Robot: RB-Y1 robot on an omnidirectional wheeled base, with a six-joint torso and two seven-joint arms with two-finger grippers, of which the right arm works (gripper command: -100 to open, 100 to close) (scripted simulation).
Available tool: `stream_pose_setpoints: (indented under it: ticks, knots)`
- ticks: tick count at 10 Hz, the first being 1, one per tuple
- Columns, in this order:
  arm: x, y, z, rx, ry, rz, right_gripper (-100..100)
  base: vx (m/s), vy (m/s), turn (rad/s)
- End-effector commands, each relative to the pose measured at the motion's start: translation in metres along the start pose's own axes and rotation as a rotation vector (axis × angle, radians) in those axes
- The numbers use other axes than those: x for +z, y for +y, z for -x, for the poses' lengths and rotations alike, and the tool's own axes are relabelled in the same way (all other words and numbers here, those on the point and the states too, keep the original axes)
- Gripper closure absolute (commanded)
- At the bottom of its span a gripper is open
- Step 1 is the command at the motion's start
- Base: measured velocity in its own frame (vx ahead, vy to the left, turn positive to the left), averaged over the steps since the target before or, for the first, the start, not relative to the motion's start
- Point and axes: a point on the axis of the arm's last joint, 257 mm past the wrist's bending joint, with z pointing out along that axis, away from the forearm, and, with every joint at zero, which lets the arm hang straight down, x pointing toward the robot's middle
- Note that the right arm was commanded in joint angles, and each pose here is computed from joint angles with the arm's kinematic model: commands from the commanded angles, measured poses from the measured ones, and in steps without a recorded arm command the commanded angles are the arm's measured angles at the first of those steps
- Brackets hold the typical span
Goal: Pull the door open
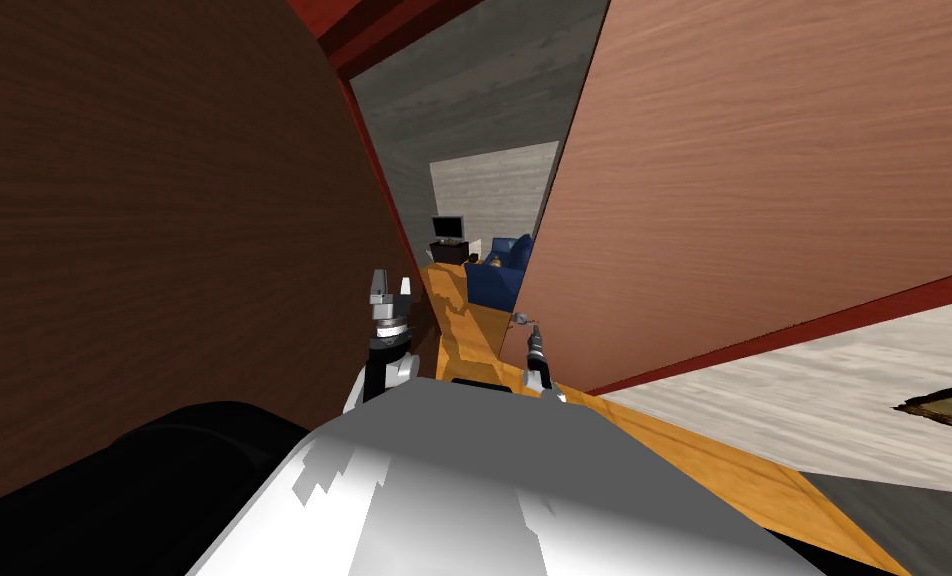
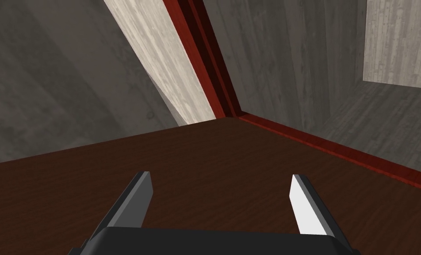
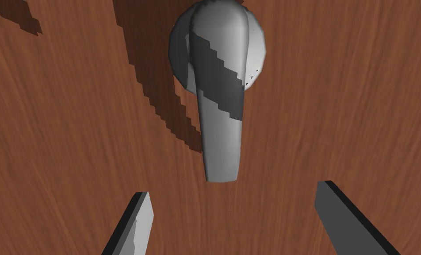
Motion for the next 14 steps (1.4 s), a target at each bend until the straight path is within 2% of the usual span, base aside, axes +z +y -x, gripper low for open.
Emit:
stream_pose_setpoints:
  ticks: [1,3,4,5,10,14]
  knots:
    - [0.0007,-0.001,-0.003,0.006,0.002,0.0,-100,0.136,0.013,-0.013]
    - [-0.0003,0.002,-0.015,0.029,0.006,0.008,-100,0.199,0.028,-0.016]
    - [0.0006,0.002,-0.013,0.023,0.004,0.008,-100,0.097,0.013,-0.002]
    - [0.0006,0.002,-0.013,0.023,0.004,0.008,100,-0.014,-0.001,0.003]
    - [0.0006,0.002,-0.013,0.023,0.004,0.008,100,-0.019,-0.001,0.003]
    - [-0.0014,-0.005,-0.008,0.017,0.009,-0.013,100,-0.171,-0.026,0.033]
